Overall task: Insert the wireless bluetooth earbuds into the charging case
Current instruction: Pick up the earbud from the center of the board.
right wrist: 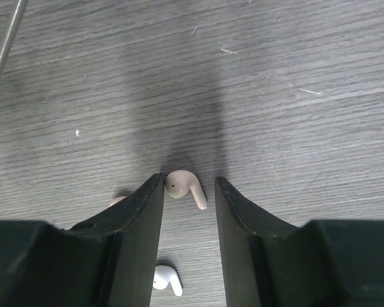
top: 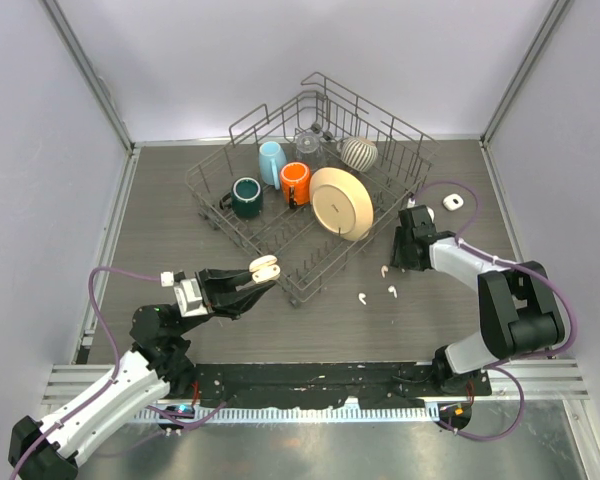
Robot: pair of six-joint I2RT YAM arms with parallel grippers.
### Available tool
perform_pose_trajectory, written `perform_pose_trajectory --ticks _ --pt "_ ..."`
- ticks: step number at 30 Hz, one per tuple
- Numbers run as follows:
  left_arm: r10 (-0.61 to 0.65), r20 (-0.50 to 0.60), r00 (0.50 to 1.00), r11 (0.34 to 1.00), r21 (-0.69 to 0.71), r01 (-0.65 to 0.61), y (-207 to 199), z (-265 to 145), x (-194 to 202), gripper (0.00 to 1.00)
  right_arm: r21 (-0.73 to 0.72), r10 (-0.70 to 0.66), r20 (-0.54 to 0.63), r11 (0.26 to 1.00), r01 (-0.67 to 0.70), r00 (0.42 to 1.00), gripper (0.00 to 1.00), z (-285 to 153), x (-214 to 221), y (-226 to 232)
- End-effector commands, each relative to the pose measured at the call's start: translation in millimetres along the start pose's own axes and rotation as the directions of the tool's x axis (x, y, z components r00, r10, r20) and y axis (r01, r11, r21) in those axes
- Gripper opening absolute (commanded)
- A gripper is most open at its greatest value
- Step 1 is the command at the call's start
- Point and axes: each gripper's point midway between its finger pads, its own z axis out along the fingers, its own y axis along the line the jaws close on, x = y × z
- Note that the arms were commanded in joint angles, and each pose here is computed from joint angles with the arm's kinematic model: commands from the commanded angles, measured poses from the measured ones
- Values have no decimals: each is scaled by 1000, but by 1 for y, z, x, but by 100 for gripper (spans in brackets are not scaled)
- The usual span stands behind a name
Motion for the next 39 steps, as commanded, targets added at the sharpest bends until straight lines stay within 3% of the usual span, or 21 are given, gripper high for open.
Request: perform_pose_trajectory --ticks 1,12,22,29,35,39 --pt "44 63 997 999 -2 -44 1 6 -25 0 -6 0 38 1000 0 999 41 -2 -18 3" --pt "46 63 997 999 -6 -46 2 5 -24 0 62 94 -16 994 -93 995 22 1 0 -13" --pt "43 64 997 999 -5 -43 1 4 -22 0 154 296 8 943 -294 955 20 -22 31 -35" --pt "40 70 997 999 -4 -40 1 4 -23 0 153 328 23 932 -328 944 30 -31 41 -41" --pt "38 75 996 999 -1 -38 0 5 -26 0 100 274 21 956 -275 962 49 -33 32 -32" --pt "37 69 997 999 1 -37 0 5 -24 0 80 214 4 974 -213 977 51 -33 26 -28"
